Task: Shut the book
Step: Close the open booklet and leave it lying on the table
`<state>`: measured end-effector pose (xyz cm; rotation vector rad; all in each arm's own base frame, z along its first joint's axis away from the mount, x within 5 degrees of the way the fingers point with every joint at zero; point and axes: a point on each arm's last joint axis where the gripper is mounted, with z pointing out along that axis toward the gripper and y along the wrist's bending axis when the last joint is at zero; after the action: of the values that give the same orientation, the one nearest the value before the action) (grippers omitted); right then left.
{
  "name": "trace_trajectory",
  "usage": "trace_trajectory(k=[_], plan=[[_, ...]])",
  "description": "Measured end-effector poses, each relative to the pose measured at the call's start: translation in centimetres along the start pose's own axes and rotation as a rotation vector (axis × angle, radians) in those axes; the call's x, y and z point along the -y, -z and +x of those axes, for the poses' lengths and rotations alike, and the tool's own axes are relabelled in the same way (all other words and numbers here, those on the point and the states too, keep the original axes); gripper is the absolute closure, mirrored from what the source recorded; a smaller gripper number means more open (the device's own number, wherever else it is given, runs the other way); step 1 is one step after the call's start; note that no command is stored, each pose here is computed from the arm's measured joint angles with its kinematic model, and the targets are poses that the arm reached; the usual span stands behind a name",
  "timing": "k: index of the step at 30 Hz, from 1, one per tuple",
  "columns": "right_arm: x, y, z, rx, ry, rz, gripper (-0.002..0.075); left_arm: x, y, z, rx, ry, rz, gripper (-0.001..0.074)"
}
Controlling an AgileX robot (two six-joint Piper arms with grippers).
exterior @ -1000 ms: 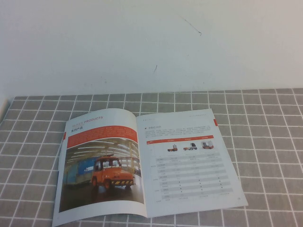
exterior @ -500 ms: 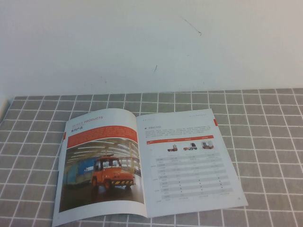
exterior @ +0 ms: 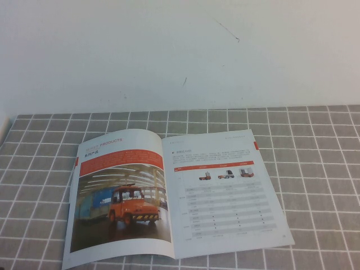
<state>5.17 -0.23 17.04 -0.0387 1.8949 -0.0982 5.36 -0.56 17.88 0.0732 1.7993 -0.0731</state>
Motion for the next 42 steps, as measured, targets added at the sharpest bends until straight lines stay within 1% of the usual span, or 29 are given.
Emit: trace_trajectory(k=[4,6,9,16,19,21,27,37,42], plan=[[0.1,-0.1,-0.5,0.065,0.000,0.008,0.0729,0.0,0.0,-0.6,0.068,-0.014,-0.005,0.0738],[0.2,0.0,-1.2,0.150,0.000,0.019,0.0729,-0.1,0.1,-1.3,0.138,-0.017,-0.009,0.0738],[0.3,0.4,-2.6,0.311,0.000,0.038,0.0729,-0.1,0.4,-2.7,0.298,-0.033,-0.019,0.0738],[0.7,2.4,-6.0,0.746,0.000,0.092,0.0729,-0.2,2.6,-6.4,0.781,-0.050,-0.045,0.0738],[0.8,3.2,-6.8,0.872,0.000,0.107,0.0729,-0.2,3.5,-7.2,0.909,-0.049,-0.051,0.0738],[0.9,3.7,-7.2,0.935,0.000,0.115,0.0729,-0.2,3.9,-7.5,0.963,-0.049,-0.053,0.0738],[1.1,4.0,-7.4,0.976,-0.047,0.125,0.0729,-0.2,4.4,-7.8,1.032,-0.052,-0.058,0.0738],[1.4,4.9,-7.8,1.089,-0.083,0.141,0.0729,-0.2,4.5,-7.8,1.035,-0.066,-0.066,0.0738],[1.4,4.7,-7.8,1.068,-0.095,0.130,0.0729,-0.2,4.4,-7.8,1.027,-0.066,-0.066,0.0738]])
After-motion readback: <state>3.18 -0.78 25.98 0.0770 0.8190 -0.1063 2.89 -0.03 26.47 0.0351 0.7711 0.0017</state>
